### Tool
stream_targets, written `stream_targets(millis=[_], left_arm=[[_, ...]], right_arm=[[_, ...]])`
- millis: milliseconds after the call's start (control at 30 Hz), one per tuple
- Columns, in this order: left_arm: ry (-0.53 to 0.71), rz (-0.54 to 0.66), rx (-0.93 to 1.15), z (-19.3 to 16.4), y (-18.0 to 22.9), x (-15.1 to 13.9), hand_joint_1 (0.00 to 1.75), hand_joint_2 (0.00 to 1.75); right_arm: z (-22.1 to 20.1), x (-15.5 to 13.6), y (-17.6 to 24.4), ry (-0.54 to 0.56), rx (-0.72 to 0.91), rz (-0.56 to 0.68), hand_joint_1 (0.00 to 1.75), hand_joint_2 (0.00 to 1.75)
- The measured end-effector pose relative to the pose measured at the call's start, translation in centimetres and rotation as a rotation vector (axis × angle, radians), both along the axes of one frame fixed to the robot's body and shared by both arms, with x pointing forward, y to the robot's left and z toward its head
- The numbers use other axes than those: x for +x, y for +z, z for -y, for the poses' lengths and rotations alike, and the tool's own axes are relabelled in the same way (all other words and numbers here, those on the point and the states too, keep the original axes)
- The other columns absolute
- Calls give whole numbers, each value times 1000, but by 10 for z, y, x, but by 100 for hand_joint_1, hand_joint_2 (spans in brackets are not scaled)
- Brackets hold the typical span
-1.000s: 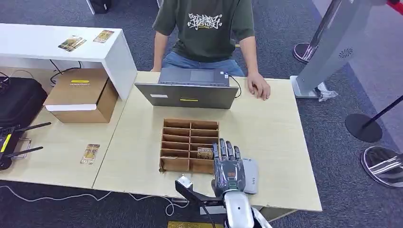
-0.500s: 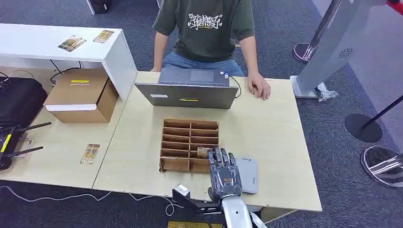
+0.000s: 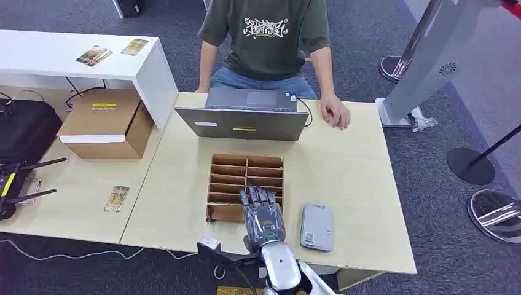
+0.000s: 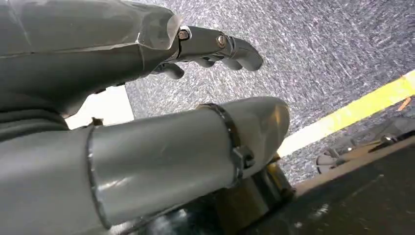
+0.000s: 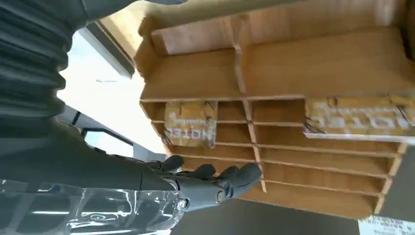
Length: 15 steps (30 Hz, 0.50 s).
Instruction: Pass the card to the sensor for recognition and then transmit it.
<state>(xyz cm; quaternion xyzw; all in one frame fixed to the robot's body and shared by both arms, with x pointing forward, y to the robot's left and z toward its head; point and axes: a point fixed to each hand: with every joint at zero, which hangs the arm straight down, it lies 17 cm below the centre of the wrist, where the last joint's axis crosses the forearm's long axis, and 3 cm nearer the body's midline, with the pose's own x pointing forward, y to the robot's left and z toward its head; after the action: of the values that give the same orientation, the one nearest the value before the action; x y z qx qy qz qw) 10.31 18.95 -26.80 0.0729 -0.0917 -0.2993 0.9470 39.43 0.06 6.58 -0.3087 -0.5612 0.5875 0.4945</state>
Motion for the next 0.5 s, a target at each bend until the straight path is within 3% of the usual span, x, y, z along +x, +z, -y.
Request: stream_targets(millis=[500], left_arm=[[-11, 10, -7, 1, 0, 1, 0, 0]], right_arm=[[-3, 2, 2, -10, -20, 6, 2, 175]])
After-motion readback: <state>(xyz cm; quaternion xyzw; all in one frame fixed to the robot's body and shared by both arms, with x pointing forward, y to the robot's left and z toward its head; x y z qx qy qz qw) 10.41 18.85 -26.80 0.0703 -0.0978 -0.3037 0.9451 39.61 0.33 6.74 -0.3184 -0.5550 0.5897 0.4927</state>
